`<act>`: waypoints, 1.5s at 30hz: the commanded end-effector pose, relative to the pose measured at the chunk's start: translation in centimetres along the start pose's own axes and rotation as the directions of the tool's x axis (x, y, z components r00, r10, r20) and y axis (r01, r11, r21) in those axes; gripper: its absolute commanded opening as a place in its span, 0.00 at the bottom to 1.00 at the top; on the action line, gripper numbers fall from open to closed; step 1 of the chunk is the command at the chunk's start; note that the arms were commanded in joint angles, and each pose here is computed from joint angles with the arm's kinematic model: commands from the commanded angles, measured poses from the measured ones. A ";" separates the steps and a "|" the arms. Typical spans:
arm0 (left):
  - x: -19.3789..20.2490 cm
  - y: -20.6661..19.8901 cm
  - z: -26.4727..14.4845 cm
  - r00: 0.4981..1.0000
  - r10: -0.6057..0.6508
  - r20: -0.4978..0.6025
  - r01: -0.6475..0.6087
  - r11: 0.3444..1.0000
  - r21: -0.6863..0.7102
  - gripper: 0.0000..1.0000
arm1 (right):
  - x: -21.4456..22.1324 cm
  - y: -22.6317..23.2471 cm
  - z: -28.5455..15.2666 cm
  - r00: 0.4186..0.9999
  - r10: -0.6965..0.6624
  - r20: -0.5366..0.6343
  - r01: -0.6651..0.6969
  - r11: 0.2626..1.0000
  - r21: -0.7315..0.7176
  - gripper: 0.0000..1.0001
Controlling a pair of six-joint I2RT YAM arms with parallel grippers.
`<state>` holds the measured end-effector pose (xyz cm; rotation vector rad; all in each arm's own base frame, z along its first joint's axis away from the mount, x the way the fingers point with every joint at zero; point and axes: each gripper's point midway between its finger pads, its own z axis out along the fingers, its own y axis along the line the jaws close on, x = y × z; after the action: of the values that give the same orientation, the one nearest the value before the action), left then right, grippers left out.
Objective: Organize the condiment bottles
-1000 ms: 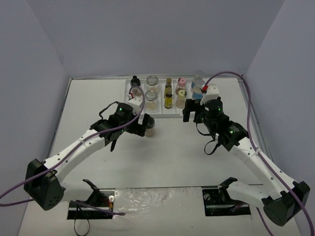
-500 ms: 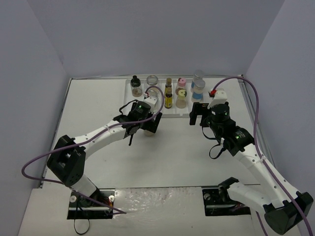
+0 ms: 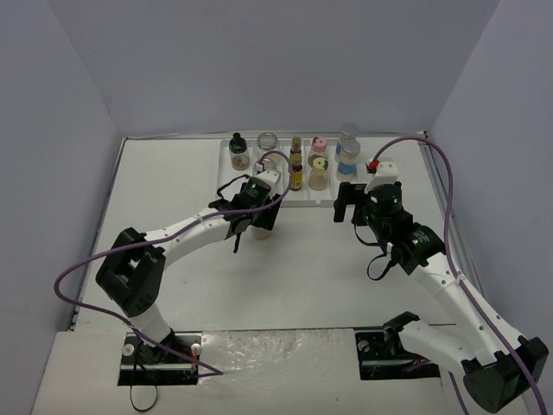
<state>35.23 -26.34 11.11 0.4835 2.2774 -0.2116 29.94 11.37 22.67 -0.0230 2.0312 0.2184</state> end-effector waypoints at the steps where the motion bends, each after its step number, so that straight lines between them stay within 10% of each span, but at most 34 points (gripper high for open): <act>1: -5.7 0.1 -3.8 0.984 -0.069 0.163 0.067 0.998 0.019 0.12 | -1.2 0.4 0.2 0.999 0.018 0.044 -0.017 1.000 -0.018 1.00; 19: -15.4 14.9 -6.4 0.934 -0.211 0.288 0.262 0.953 -0.155 0.00 | -3.0 0.3 -1.4 0.994 0.035 0.102 -0.031 0.999 -0.035 1.00; 45: -16.2 14.1 4.4 0.947 -0.207 0.246 0.246 0.958 -0.143 0.14 | -1.3 -1.3 -1.7 0.997 0.029 0.067 -0.031 0.999 0.033 1.00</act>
<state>51.51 -17.67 12.45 0.1236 2.3194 -0.0951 28.63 10.19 23.84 -0.0022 2.0036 0.2227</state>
